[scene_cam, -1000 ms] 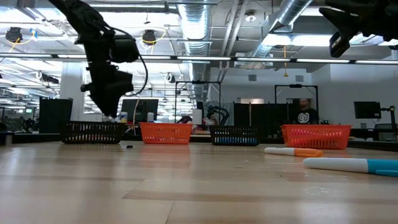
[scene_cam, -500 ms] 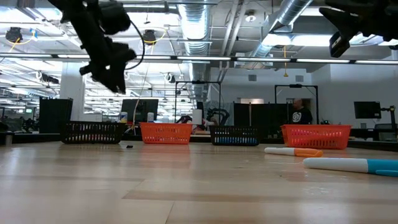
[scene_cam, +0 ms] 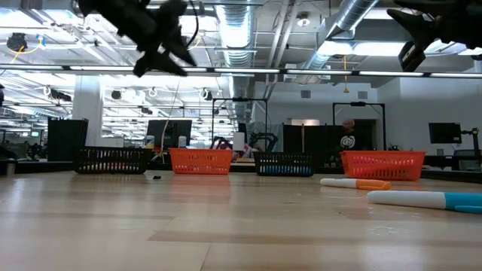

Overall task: Pick & Place Markers
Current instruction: Put the white orange marker into the left black bin

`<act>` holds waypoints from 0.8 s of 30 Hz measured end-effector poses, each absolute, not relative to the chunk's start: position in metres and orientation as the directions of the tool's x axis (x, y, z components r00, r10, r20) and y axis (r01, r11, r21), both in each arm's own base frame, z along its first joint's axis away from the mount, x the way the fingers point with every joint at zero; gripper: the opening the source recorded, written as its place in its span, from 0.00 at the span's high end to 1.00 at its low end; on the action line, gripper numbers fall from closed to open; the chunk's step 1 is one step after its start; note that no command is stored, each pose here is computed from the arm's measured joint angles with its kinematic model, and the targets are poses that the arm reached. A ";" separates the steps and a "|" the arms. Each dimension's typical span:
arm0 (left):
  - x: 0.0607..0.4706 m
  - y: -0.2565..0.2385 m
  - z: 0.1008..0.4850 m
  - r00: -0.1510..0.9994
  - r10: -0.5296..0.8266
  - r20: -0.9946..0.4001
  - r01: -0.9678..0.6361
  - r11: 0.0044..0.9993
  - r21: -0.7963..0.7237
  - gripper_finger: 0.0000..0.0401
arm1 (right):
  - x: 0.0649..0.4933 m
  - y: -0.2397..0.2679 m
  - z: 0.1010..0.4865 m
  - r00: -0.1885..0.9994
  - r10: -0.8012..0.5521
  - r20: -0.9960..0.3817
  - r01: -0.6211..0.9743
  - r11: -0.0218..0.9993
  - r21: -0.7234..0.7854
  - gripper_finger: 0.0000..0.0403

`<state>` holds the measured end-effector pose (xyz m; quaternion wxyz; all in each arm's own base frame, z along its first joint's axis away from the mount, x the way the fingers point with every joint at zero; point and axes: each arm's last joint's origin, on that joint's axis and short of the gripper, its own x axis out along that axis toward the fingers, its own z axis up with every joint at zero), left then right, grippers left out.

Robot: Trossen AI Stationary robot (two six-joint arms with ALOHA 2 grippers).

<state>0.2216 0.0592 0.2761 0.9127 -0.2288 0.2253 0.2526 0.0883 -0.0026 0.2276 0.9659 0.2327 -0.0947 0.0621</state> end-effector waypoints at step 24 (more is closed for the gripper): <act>0.272 -0.043 0.274 0.928 0.267 -0.259 -0.370 0.719 -0.588 0.60 | 0.090 -0.002 0.225 0.972 0.148 0.182 -0.216 0.867 0.449 0.84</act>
